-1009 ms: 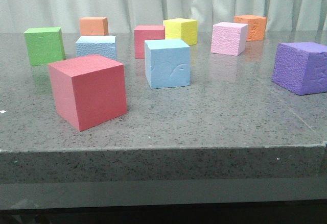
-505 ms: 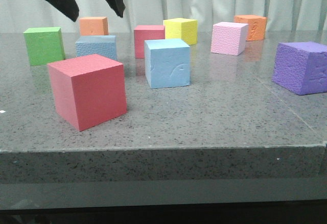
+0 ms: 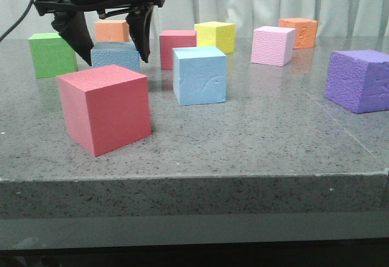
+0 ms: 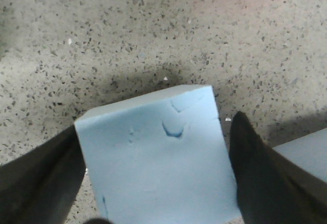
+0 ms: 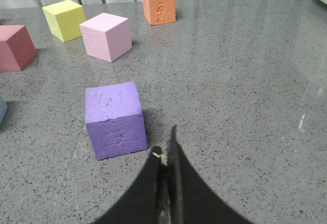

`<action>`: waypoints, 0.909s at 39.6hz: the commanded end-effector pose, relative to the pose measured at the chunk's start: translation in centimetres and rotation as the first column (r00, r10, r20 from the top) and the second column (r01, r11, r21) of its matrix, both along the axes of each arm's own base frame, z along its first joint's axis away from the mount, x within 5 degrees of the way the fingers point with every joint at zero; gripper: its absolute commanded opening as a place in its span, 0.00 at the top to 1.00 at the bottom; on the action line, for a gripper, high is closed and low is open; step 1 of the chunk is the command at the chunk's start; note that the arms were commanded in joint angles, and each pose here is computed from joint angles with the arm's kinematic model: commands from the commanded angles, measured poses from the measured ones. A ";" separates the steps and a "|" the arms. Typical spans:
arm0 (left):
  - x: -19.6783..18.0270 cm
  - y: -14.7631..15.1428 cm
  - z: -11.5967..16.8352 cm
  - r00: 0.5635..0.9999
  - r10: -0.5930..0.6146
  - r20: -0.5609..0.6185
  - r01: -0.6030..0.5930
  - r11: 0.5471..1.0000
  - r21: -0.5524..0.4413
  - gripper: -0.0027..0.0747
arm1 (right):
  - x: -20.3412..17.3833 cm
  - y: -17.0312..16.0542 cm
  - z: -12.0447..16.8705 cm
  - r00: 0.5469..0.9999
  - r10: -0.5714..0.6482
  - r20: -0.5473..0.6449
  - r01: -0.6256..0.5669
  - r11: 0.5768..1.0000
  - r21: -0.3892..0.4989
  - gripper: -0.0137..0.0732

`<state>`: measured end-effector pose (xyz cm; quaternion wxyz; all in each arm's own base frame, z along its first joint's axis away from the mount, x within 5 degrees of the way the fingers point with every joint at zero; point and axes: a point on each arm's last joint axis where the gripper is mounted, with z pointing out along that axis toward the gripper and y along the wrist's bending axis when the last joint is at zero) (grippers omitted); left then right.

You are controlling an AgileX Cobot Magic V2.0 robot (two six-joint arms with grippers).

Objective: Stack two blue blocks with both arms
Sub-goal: 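Lower the left gripper over the far light-blue cube, then grasp the far light-blue cube with the left gripper and lift it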

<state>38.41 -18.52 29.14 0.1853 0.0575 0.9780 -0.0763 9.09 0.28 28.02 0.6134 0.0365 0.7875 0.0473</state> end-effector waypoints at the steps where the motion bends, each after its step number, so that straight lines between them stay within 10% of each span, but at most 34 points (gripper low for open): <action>1: -0.6 0.0 3.2 0.995 0.006 0.098 -0.001 0.999 -0.053 0.27 | 0.2 0.0 1.6 0.994 0.007 0.107 -0.005 1.000 -0.015 0.92; 15: -0.6 0.0 4.9 0.993 0.003 0.119 0.004 0.998 -0.061 0.66 | 0.2 0.0 1.6 0.994 0.007 0.107 -0.005 1.000 -0.015 0.92; 36: -3.8 -3.3 11.6 0.960 -0.188 0.207 0.210 0.974 -0.089 0.68 | 0.2 0.0 1.6 0.994 0.007 0.108 -0.005 1.000 -0.015 0.92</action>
